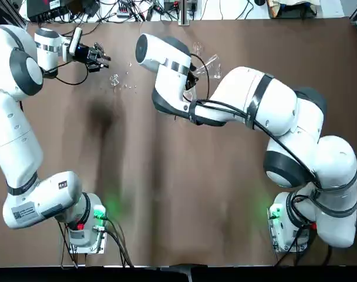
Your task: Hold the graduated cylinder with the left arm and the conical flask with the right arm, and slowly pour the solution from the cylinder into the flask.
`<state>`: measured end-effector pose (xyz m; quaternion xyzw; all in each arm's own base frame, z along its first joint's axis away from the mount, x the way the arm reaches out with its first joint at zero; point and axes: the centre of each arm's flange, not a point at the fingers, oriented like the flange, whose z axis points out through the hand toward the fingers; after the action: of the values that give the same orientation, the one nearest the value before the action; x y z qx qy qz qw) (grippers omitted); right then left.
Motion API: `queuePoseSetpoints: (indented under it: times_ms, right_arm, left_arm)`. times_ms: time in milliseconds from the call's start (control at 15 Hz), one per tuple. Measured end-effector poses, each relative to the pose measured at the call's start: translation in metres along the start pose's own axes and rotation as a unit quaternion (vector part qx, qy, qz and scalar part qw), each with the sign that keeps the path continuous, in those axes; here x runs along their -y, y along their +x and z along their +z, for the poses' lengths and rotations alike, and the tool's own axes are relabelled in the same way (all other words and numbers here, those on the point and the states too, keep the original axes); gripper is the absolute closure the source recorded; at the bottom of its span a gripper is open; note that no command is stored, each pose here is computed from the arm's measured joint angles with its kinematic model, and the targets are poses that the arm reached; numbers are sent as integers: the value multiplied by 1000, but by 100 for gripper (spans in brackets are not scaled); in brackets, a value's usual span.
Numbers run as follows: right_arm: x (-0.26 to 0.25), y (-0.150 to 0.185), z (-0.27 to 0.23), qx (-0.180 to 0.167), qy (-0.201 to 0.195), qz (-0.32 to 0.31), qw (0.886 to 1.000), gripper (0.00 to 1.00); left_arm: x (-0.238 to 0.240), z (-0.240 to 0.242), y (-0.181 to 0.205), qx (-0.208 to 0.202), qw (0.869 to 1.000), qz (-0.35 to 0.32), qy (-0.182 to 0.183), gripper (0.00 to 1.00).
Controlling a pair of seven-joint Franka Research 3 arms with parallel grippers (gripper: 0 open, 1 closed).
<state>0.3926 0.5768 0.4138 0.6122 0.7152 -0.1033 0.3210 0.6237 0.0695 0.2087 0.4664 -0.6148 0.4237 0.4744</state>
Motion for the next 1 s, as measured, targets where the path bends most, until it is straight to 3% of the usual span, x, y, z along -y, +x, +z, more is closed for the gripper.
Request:
queuePoseSetpoints:
  times_ms: [800, 867, 1000]
  right_arm:
    - [9, 15, 7, 29, -19, -12, 999, 61]
    - [8, 15, 7, 29, -19, -12, 999, 61]
    - [8, 15, 7, 30, -20, -12, 999, 61]
  left_arm:
    - [-10, -10, -19, 5, 1000, -12, 7, 59]
    - [-10, -10, -20, 6, 1000, -12, 7, 57]
    - [-10, -11, -20, 7, 1000, -12, 8, 41]
